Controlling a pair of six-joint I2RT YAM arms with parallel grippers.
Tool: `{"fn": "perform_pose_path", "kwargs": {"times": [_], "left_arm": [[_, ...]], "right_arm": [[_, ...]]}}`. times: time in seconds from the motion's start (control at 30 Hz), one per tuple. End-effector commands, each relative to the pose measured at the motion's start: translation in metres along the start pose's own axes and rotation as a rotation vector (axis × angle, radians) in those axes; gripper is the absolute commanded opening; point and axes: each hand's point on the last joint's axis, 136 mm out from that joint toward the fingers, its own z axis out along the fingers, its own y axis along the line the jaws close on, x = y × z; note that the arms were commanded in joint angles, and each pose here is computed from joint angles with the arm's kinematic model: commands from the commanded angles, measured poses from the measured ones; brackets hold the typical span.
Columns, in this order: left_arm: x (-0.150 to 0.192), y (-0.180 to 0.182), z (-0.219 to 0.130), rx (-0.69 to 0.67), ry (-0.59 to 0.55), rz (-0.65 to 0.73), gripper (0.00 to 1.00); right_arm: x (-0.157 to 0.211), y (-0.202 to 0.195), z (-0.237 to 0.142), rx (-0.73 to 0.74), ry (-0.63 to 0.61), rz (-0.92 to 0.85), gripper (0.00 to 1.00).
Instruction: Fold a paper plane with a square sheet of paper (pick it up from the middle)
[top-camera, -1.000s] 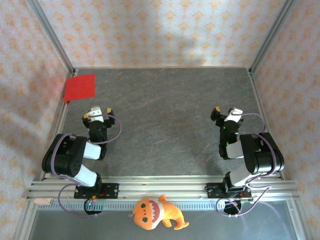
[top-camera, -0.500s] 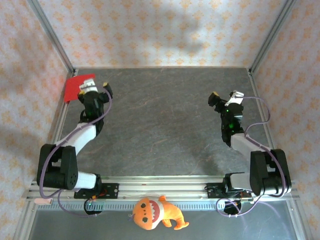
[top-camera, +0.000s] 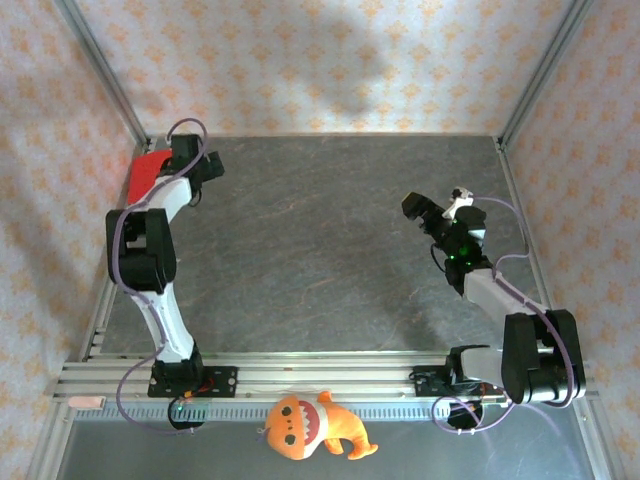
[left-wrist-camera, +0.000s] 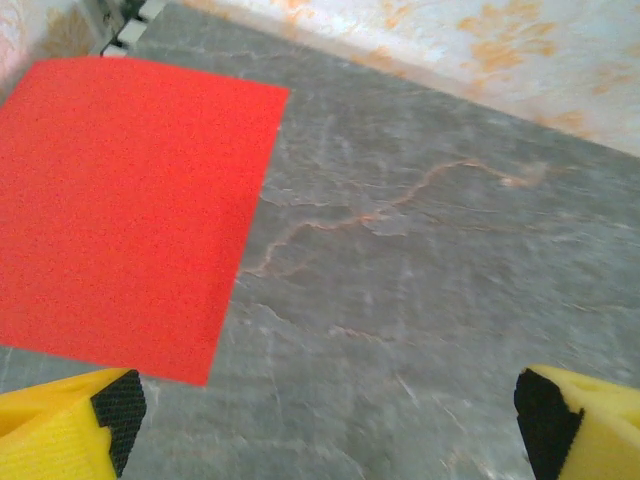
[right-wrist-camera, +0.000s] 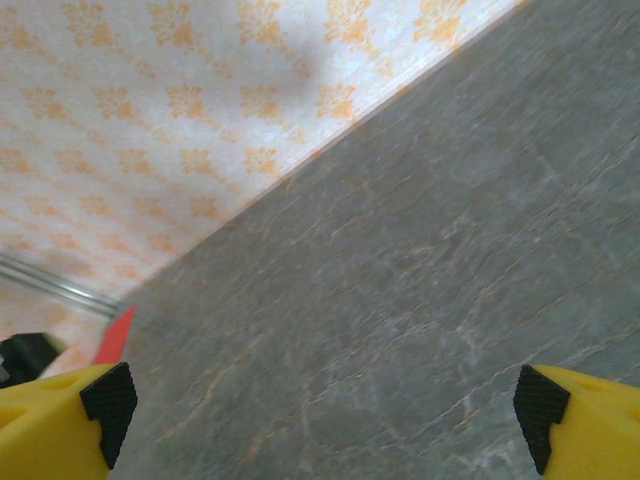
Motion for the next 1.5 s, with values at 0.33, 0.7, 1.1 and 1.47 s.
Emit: {"fn": "perform_pose_path", "kwargs": {"times": [0.33,0.7,1.1,1.47], "left_arm": [[0.017,0.022,0.074,-0.025,0.194,-0.029,0.99],[0.033,0.028,0.102,-0.037,0.241,-0.004,0.99],[0.090,0.001,0.062,0.083,0.436,-0.102,0.99],[0.160,-0.069,-0.015,0.195,0.508,-0.135,1.00]], "right_arm": [[0.020,0.006,0.021,-0.045,0.085,0.117,1.00],[0.039,-0.004,0.034,-0.022,0.148,0.135,1.00],[0.047,-0.006,0.027,-0.003,0.176,0.157,1.00],[0.058,-0.010,-0.008,0.010,0.156,0.167,1.00]]}}
